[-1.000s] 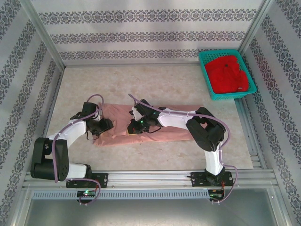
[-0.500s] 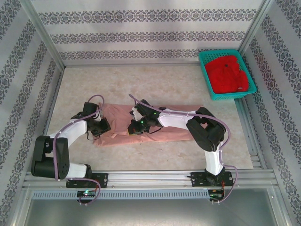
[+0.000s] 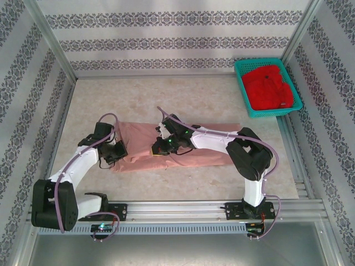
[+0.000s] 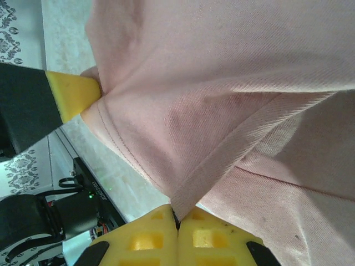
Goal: Fold the inside-out t-shirt
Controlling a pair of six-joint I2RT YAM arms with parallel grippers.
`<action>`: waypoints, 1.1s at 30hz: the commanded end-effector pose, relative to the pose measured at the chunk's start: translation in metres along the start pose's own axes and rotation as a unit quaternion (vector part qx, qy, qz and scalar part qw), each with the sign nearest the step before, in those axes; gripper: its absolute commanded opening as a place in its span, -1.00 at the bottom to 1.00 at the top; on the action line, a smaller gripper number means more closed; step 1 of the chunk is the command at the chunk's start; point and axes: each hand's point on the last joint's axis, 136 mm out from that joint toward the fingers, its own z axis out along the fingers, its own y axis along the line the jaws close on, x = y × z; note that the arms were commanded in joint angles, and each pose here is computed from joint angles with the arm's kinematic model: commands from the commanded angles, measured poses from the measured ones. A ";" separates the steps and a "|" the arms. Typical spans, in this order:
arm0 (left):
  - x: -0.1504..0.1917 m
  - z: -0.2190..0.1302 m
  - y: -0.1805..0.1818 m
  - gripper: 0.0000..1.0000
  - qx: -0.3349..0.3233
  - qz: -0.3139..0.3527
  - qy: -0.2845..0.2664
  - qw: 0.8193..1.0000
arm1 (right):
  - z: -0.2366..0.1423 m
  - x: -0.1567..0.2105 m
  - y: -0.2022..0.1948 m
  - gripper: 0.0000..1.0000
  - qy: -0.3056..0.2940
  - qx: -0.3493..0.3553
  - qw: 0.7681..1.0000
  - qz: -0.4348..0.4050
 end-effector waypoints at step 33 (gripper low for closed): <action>-0.074 0.038 -0.019 -0.10 -0.048 0.043 -0.054 0.996 | -0.040 -0.030 -0.024 -0.32 -0.059 0.097 0.991 -0.065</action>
